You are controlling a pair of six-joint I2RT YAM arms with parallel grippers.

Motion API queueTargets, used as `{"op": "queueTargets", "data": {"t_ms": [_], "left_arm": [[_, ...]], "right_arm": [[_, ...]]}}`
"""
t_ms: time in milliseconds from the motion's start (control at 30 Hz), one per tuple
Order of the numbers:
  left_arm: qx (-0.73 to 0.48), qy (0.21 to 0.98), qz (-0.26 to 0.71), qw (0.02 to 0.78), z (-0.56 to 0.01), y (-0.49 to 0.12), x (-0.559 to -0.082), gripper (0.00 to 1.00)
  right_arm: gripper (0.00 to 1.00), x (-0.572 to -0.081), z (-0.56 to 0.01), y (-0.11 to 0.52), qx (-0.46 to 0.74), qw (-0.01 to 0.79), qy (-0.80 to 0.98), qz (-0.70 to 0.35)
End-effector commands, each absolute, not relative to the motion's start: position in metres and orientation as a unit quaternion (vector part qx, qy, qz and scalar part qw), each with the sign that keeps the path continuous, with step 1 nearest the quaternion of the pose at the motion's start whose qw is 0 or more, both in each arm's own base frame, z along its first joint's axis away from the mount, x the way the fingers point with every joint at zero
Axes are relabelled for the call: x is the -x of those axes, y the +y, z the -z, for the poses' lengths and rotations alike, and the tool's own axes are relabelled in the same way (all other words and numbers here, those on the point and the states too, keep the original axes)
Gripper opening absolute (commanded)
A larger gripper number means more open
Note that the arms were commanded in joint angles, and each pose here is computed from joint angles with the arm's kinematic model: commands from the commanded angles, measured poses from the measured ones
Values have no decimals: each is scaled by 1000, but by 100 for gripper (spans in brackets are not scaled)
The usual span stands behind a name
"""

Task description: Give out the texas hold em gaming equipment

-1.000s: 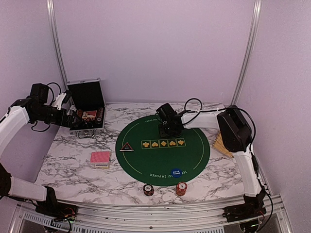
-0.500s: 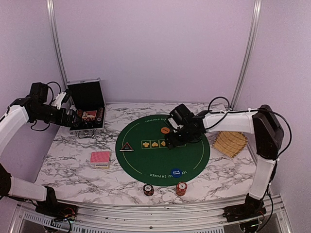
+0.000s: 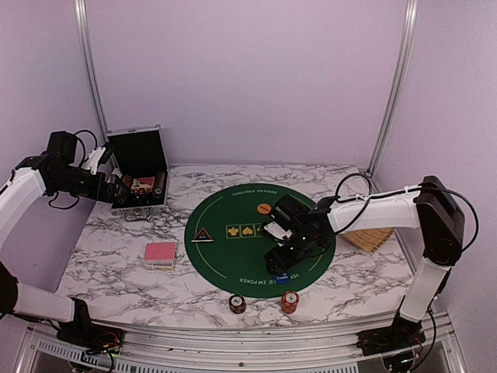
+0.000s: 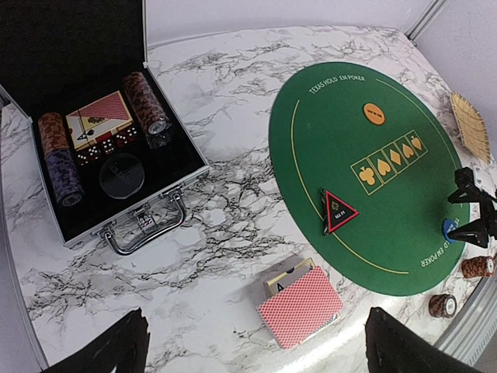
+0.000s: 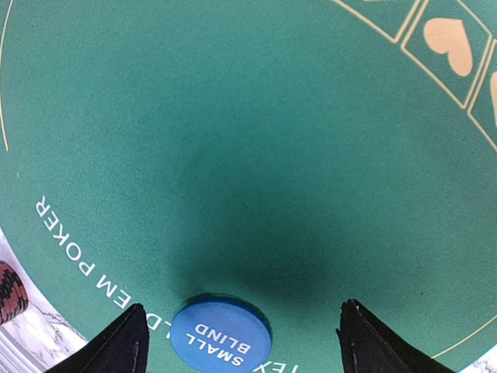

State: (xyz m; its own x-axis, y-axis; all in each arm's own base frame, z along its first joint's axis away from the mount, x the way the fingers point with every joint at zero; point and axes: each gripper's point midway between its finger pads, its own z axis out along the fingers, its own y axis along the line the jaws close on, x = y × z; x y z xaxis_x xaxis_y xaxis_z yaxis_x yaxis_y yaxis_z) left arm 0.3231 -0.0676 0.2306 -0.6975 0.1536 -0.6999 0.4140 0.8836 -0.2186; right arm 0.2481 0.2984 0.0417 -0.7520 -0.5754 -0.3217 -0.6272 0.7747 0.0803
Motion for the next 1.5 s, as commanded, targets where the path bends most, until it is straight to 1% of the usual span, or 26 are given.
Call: {"op": "queueTargets", "data": {"t_ms": [0,100,300,800,1000,1067,1167,1333,1467], "left_arm": [[-159,900,190,360,-239,-69,-321,99],[-160,900,188,360,-239,-69,-320,99],[-160,899,187,362,-241,-68,-321,99],[-159,899,189,361,-241,-69,-322,99],[-159,899,191,361,-241,-69,-323,99],[-159,899,190,362,-242,-69,-323,99],[-159,899,190,361,-242,-69,-323,99],[-158,900,191,359,-241,-69,-324,99],[-158,899,190,361,-243,-69,-324,99]], "right_arm": [[82,-237,-34,304,347,122,926,-88],[82,-235,-28,303,353,114,925,-81],[79,-234,-19,292,354,111,927,-48],[62,-232,-22,260,334,127,934,2],[60,-243,-29,255,317,143,938,7],[60,-246,-37,256,314,151,937,4],[65,-247,-53,261,313,161,936,-8],[78,-236,-87,265,310,170,935,-41],[86,-213,-106,270,321,156,932,-70]]}}
